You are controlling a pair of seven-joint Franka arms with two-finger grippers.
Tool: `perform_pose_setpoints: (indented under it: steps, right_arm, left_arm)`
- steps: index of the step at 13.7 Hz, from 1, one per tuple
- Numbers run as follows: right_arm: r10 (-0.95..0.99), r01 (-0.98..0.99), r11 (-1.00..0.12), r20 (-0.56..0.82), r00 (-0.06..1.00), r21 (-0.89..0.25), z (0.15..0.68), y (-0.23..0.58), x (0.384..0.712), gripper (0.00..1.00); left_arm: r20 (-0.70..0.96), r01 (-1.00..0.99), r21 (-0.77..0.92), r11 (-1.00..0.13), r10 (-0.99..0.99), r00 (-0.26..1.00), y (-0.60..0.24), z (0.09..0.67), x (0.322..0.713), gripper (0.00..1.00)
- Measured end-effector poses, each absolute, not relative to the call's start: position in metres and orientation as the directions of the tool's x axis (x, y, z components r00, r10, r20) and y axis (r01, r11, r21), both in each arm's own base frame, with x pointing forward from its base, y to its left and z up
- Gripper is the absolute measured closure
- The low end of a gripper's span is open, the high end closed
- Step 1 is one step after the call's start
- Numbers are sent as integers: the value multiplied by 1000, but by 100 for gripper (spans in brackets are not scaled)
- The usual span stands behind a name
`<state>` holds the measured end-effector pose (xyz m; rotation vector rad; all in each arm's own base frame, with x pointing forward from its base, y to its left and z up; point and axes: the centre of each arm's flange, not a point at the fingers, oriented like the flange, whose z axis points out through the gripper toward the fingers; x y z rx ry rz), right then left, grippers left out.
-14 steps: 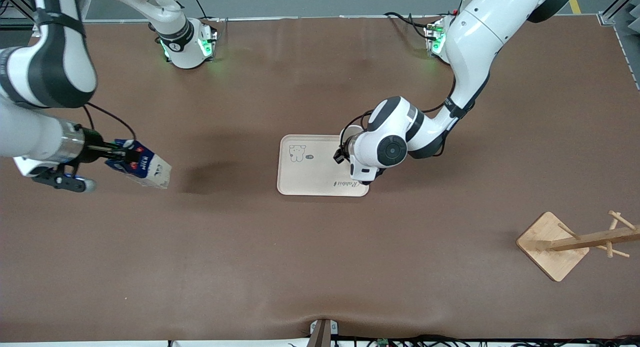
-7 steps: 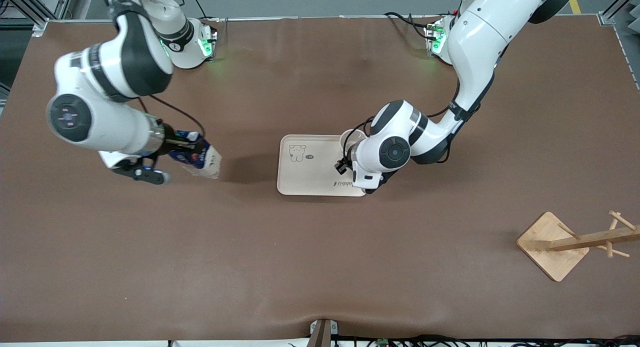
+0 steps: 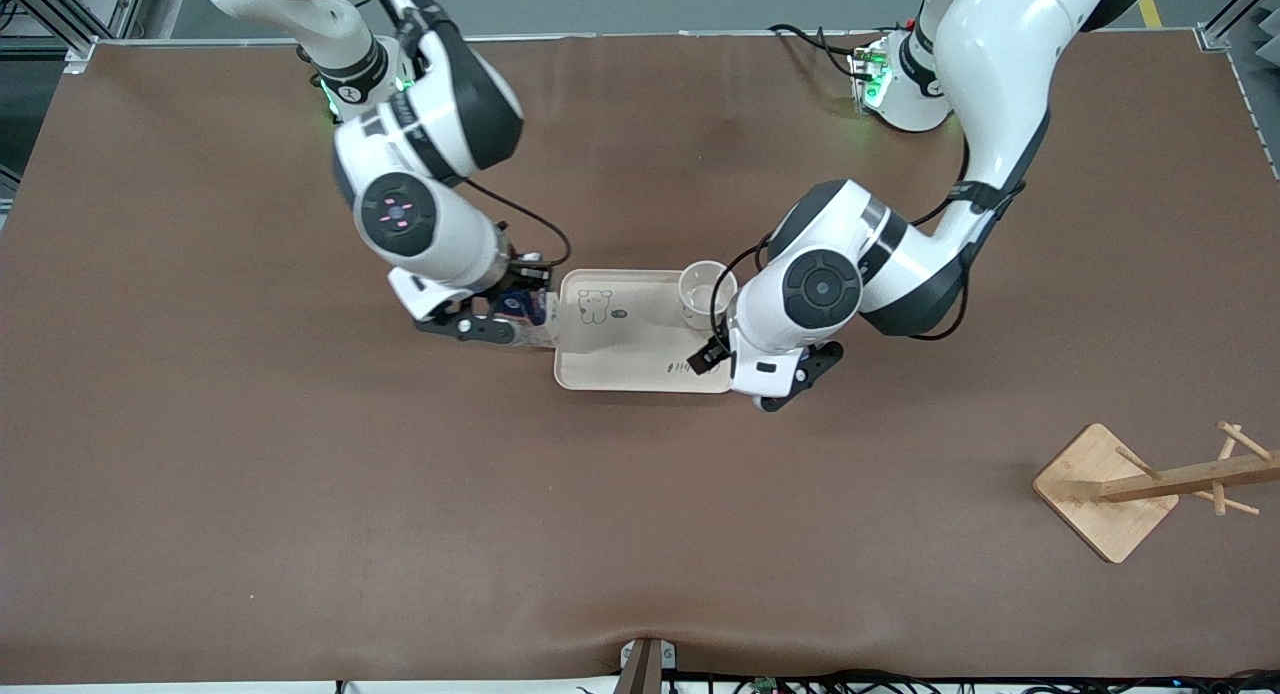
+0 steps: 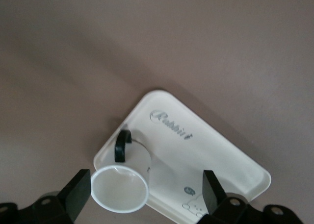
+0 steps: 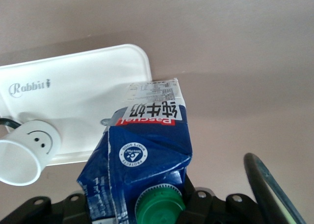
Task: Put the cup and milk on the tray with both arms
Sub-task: 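Lower the mug onto the tray and open the left gripper, then set the milk carton on the tray with the right gripper while the left withdraws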
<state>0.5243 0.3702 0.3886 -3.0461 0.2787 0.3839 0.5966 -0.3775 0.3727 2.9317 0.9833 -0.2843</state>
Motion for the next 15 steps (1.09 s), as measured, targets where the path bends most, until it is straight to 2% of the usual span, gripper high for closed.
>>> perform_pose_setpoints:
  steps: [4, 8, 10, 11, 14, 15]
  right_arm:
    - [-166, -183, -982, -255, 953, -44, 369, 412, 510, 45]
    - [-171, -186, -982, -251, 953, -38, 344, 416, 515, 44]
    - [-169, -185, -981, -237, 957, -49, 339, 419, 517, 41]
    - [-168, -185, -982, -235, 957, -50, 338, 420, 517, 36]
    - [-166, -183, -982, -235, 958, -51, 338, 421, 517, 6]
    - [-164, -181, -982, -234, 958, -52, 339, 422, 517, 0]
  left_arm:
    - [-13, 513, -53, -857, 514, 857, -342, 429, 607, 0]
    - [52, 424, -62, -904, 421, 906, -290, 474, 621, 0]
    - [74, 370, -56, -927, 366, 928, -251, 494, 633, 0]
    - [86, 341, -55, -938, 336, 938, -232, 505, 637, 0]
    - [96, 265, -79, -961, 258, 961, -187, 530, 640, 0]
    - [98, 244, -85, -966, 236, 967, -178, 536, 640, 0]
